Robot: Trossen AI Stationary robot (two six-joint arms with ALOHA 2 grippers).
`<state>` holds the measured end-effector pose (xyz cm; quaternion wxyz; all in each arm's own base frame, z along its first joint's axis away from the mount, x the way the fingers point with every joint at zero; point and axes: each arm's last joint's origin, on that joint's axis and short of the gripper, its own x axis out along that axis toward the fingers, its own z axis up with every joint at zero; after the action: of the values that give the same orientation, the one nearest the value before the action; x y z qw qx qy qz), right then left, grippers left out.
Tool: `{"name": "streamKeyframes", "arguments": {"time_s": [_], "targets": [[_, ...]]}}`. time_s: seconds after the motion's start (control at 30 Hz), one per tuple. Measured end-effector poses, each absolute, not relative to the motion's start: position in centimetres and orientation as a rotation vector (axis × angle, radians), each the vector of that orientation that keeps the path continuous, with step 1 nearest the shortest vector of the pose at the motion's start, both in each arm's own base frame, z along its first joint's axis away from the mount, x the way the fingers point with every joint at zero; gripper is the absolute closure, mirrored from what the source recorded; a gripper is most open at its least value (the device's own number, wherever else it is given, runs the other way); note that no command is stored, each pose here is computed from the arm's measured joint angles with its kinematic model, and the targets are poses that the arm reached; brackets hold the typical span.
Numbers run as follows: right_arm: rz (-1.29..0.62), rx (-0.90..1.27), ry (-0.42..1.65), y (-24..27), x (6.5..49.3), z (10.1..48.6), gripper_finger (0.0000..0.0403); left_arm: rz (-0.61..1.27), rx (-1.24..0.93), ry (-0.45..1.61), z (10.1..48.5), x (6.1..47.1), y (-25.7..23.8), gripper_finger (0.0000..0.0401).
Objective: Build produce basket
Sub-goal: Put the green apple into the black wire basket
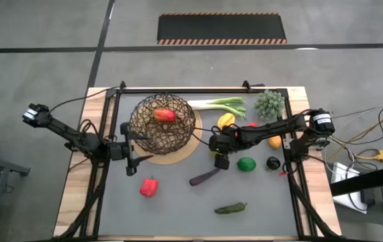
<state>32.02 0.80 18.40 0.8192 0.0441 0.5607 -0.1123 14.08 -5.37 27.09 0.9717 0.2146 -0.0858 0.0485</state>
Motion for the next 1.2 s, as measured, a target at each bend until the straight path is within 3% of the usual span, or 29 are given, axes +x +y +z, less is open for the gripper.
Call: {"name": "streamKeyframes", "arguments": {"time_s": [0.37,0.77,1.2], "targets": [[-0.279,0.133,1.187,0.8,33.4,24.0,0.0141,0.105,0.416,-0.201,27.4,13.6,-5.1,0.0129],[-0.244,0.158,0.955,0.9,35.6,31.3,0.0141,0.152,0.412,-0.182,27.4,13.6,-5.0,0.0129],[-0.194,0.141,0.723,1.0,36.9,35.7,0.0141,0.161,0.397,-0.213,27.8,13.4,-4.9,0.0129]]}}
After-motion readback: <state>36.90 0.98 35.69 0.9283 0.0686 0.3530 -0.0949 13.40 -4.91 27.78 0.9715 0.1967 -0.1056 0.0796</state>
